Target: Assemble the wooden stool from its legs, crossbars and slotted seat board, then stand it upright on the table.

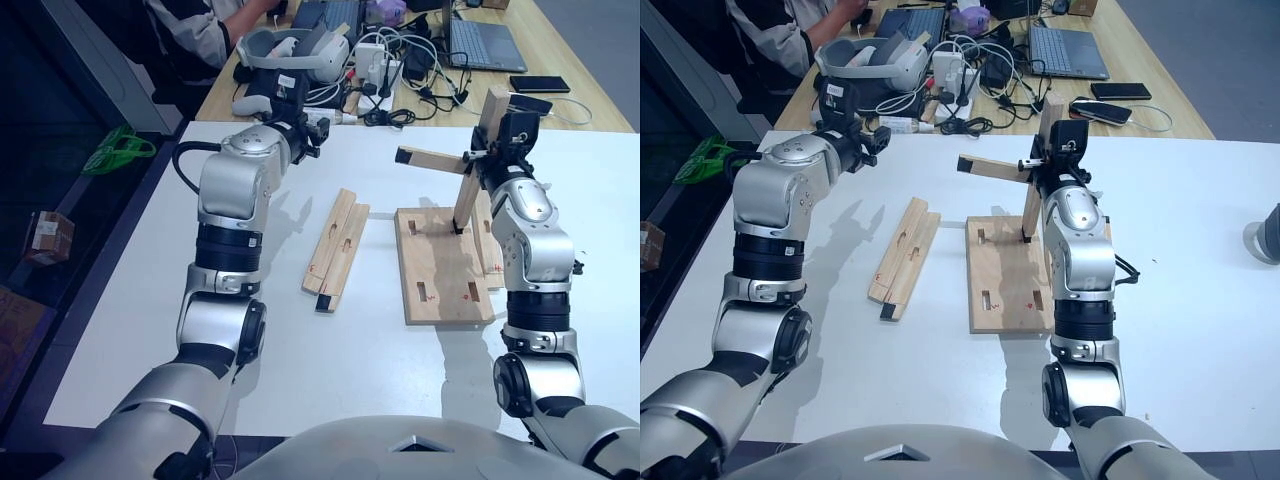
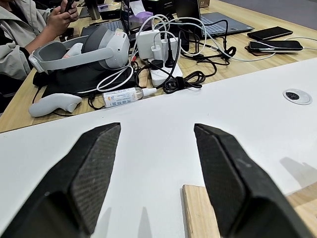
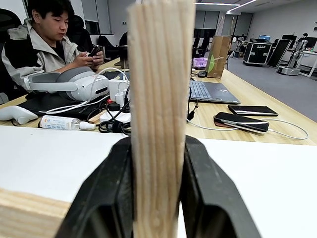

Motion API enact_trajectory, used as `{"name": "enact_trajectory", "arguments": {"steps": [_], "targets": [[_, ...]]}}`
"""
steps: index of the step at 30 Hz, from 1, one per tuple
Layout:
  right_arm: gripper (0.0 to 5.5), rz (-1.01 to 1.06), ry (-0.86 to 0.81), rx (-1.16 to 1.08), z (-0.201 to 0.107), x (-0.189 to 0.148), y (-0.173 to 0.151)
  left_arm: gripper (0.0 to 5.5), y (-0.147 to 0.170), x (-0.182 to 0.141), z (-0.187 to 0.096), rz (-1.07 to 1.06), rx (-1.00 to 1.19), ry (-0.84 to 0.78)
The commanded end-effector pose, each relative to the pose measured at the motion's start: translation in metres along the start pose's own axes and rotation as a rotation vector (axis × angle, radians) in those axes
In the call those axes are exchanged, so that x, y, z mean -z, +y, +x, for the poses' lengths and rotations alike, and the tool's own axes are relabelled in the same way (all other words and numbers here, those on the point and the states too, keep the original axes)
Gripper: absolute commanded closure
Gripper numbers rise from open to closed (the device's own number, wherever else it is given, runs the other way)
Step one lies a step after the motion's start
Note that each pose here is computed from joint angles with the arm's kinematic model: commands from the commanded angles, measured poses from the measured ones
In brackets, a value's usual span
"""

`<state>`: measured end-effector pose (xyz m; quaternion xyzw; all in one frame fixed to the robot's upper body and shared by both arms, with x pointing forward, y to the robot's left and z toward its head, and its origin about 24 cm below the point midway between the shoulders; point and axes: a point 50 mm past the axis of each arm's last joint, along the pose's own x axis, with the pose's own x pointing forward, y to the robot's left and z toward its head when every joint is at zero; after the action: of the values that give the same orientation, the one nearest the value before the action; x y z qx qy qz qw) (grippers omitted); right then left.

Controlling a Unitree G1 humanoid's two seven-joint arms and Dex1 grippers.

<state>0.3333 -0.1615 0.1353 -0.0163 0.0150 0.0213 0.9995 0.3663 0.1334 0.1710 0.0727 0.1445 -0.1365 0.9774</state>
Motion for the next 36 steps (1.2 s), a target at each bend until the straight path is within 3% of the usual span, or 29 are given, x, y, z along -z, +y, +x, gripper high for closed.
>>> {"name": "enact_trajectory", "arguments": {"steps": [1,5,10,16,22,30,36], "targets": [[4.21,0.001,0.002,-0.003,0.000,0.003,-0.002,2.75,-0.001,-0.004,-0.001,0.011,0.001,-0.001],[3.61,0.003,-0.003,0.002,0.000,0.002,-0.003,2.75,-0.002,-0.004,0.000,0.012,0.003,-0.001],[3.61,0.053,0.058,0.030,-0.003,0.015,-0.007,2.75,-0.001,-0.004,-0.001,0.013,0.000,-0.002],[4.50,0.043,0.079,0.018,-0.006,0.019,-0.006,2.75,-0.001,-0.005,0.000,0.015,0.002,-0.001],[4.50,0.022,0.039,0.000,-0.005,0.010,-0.005,2.75,-0.002,-0.005,0.000,0.016,0.002,-0.004],[4.50,-0.052,0.158,-0.048,-0.030,0.052,-0.005,2.75,-0.002,-0.005,0.000,0.024,0.000,-0.005],[4.50,-0.171,0.118,-0.084,-0.042,0.074,-0.013,2.75,-0.002,-0.006,0.001,0.035,0.000,-0.009]]}}
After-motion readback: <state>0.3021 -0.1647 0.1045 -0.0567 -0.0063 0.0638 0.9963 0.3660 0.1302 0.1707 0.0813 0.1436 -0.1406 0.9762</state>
